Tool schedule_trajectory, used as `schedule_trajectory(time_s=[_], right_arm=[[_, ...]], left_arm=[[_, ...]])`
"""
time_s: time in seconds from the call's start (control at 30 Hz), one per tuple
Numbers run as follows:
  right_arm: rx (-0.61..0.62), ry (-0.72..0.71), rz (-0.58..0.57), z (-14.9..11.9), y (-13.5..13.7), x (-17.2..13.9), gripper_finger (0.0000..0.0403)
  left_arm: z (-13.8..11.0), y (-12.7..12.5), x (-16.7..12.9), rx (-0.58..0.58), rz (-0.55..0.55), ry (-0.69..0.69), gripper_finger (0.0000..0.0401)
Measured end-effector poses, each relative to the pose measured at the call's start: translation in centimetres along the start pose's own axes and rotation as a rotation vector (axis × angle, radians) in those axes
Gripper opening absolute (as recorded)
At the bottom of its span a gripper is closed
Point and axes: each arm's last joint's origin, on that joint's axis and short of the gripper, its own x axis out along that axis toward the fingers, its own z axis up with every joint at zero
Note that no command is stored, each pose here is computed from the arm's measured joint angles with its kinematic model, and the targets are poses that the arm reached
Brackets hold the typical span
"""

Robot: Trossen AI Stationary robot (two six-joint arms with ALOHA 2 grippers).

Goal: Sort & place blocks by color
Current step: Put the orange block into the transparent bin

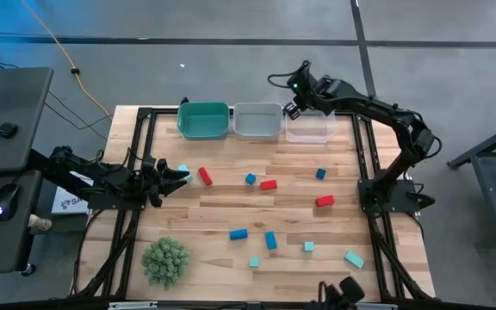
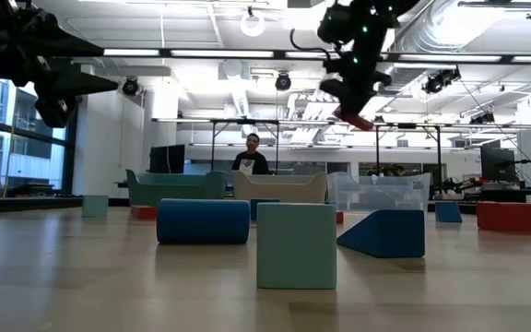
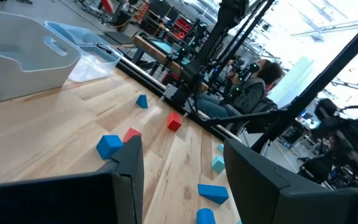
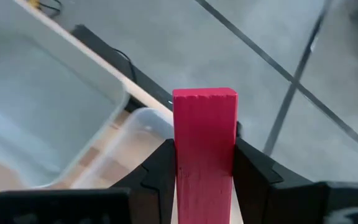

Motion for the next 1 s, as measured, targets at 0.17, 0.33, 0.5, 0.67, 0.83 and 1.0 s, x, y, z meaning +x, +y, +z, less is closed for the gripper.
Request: schedule_trajectory(time_s=[0.17, 0.33, 0.5, 0.67, 0.83, 1.0], right_arm=[[0.016, 0.034, 0.011, 0.1, -2.2, 1.4, 0.0105], [0.047, 0.074, 0.034, 0.0, -3.1, 3.0, 0.0105], [0.016, 0.140, 0.055, -0.3, -2.2, 5.3, 0.0105], [-0.011, 0.229, 0.069, -1.0, -1.2, 7.6, 0.0105], [-0.040, 0.318, 0.088, -1.9, -0.5, 8.7, 0.0105], [-0.042, 0.387, 0.129, -2.5, 0.0, 9.2, 0.0105]], left_arm=[[0.0, 0.0, 0.0, 0.000, 0.000, 0.000, 0.0147], [0.0, 0.0, 0.0, 0.000, 0.001, 0.000, 0.0147], [0.0, 0.0, 0.0, 0.000, 0.001, 0.000, 0.0147], [0.0, 0.0, 0.0, 0.000, 0.002, -0.001, 0.0147], [0.0, 0.0, 0.0, 0.000, 0.002, -0.001, 0.0147], [0.0, 0.0, 0.0, 0.000, 0.002, -0.001, 0.0147]])
